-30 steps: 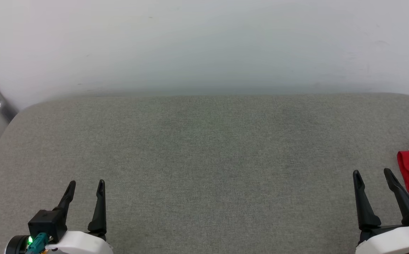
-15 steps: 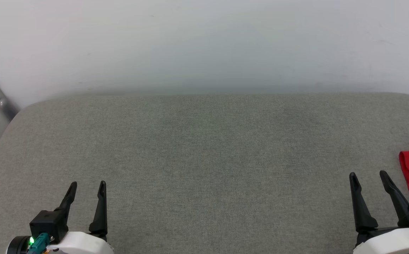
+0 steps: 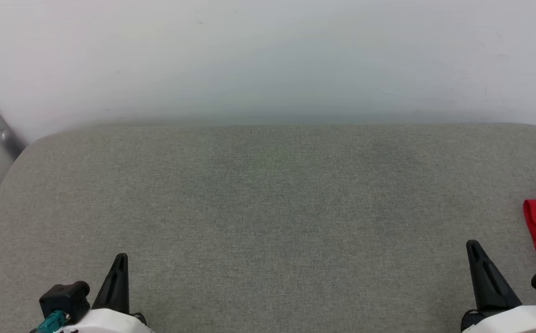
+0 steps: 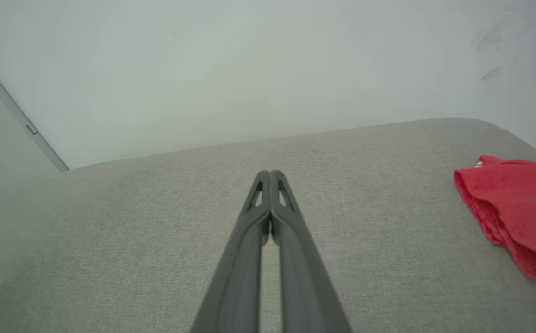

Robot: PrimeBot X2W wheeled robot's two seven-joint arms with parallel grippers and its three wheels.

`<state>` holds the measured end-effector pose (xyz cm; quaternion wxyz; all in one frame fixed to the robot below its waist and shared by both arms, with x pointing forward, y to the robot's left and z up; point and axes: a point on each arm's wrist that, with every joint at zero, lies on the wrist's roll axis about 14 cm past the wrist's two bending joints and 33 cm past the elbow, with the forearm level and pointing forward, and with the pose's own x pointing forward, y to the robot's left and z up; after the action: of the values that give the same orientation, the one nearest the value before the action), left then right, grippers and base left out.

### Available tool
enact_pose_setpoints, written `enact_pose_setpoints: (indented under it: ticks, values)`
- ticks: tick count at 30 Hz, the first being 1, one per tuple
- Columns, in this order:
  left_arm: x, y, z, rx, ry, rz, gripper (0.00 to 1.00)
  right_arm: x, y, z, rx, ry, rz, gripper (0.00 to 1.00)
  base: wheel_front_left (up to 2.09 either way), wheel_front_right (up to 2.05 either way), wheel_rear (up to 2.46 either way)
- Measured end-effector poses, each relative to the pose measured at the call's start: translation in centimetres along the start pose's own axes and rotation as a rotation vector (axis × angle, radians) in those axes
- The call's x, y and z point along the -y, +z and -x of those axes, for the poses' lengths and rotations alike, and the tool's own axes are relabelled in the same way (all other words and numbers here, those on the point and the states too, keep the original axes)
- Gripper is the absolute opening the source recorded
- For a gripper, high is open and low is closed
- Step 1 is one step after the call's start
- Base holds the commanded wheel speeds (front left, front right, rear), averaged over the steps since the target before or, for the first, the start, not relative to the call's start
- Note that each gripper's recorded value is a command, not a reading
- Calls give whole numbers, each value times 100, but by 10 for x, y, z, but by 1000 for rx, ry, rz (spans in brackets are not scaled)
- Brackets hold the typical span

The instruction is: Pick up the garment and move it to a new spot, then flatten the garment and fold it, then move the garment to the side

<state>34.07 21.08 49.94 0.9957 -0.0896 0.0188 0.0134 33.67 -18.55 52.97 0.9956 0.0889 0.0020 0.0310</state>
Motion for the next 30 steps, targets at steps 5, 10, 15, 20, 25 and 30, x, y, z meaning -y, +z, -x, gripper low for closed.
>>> enact_pose_setpoints:
  ticks: [5,10,15,20,25,30]
  values:
    - [-3,-4,-3,-28,18,93,0,1,-5,-1,-9,0,-104,0,0,0,0]
    - [-4,-6,-7,-44,31,184,0,1,-5,-6,-2,4,-199,0,0,0,0]
    - [-5,-9,-9,-62,41,271,0,1,-7,-9,-2,5,-286,0,0,0,0]
    - [-4,-9,-13,-70,44,351,0,2,-8,-12,-2,5,-370,0,0,0,0]
    - [-4,-11,-15,-83,49,429,0,3,-10,-14,-5,3,-449,0,0,0,0]
    - [-3,-10,-19,-82,50,503,0,3,-11,-17,-1,2,-522,0,0,0,0]
